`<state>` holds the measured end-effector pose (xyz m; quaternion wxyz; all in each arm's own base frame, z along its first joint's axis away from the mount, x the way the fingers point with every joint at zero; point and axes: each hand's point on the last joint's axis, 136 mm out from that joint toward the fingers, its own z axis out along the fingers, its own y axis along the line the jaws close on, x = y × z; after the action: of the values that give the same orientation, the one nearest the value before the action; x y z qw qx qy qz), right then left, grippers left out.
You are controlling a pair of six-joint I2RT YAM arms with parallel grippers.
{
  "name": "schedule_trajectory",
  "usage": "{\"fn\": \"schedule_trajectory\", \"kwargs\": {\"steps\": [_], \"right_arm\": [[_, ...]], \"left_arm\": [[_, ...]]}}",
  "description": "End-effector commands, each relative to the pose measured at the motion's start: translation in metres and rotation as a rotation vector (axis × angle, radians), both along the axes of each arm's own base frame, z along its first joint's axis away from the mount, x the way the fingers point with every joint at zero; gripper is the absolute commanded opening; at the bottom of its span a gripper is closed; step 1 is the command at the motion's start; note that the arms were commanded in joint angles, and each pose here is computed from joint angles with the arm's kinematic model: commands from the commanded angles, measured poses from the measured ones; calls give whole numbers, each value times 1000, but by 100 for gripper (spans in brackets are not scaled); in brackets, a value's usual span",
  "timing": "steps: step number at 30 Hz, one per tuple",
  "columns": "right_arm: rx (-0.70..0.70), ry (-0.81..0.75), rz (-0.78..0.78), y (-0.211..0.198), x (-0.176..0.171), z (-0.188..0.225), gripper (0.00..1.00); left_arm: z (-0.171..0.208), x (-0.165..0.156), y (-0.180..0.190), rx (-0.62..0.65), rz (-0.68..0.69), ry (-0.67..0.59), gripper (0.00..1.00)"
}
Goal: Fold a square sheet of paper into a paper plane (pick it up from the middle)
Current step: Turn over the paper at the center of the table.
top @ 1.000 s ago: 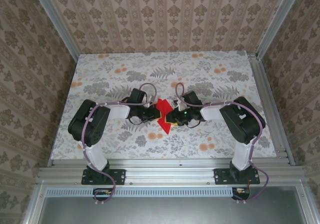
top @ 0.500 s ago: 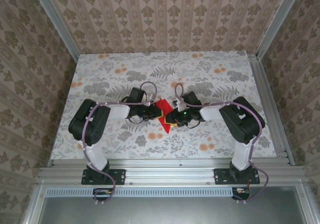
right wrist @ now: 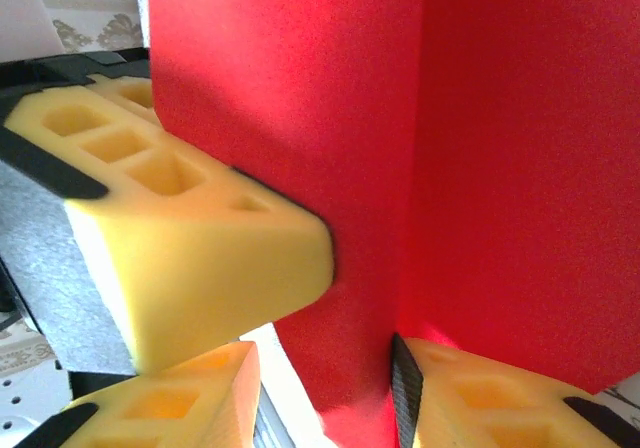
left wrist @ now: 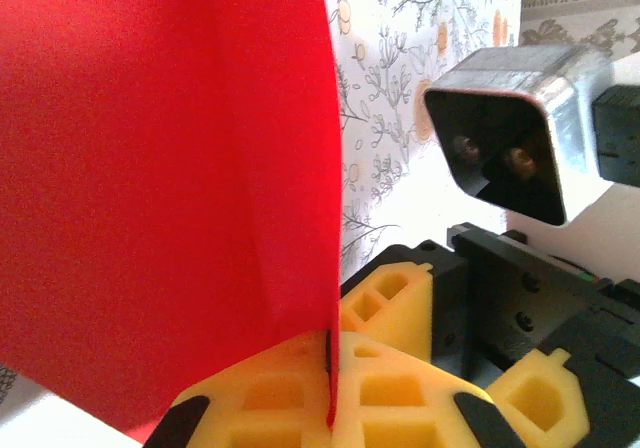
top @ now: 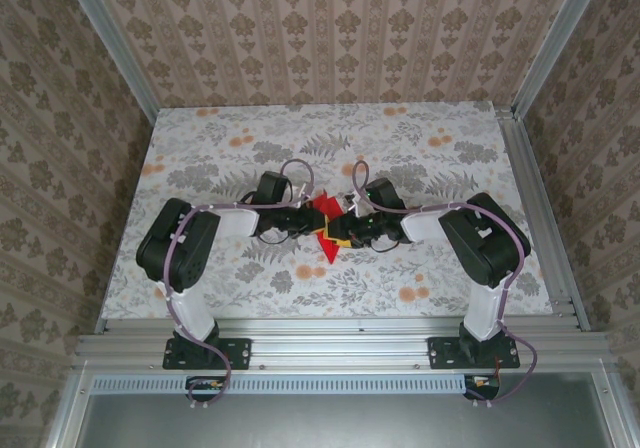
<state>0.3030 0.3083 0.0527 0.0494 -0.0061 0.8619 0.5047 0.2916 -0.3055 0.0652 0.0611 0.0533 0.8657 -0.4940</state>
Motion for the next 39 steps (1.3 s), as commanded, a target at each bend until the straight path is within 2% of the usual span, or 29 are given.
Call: {"fn": "schedule_trajectory", "kwargs": {"steps": [1, 11, 22, 39], "right_arm": [[83, -9, 2, 2, -2, 17, 43], [209, -25, -49, -1, 0, 43, 53], [263, -127, -31, -3, -1, 83, 53], [354, -126, -73, -11, 0, 98, 52]], "left_arm": [[36, 6, -7, -84, -21, -62, 0], [61, 4, -4, -138, -26, -93, 0], [69, 4, -3, -188, -25, -80, 0], [86, -2, -2, -239, -42, -106, 0]]}}
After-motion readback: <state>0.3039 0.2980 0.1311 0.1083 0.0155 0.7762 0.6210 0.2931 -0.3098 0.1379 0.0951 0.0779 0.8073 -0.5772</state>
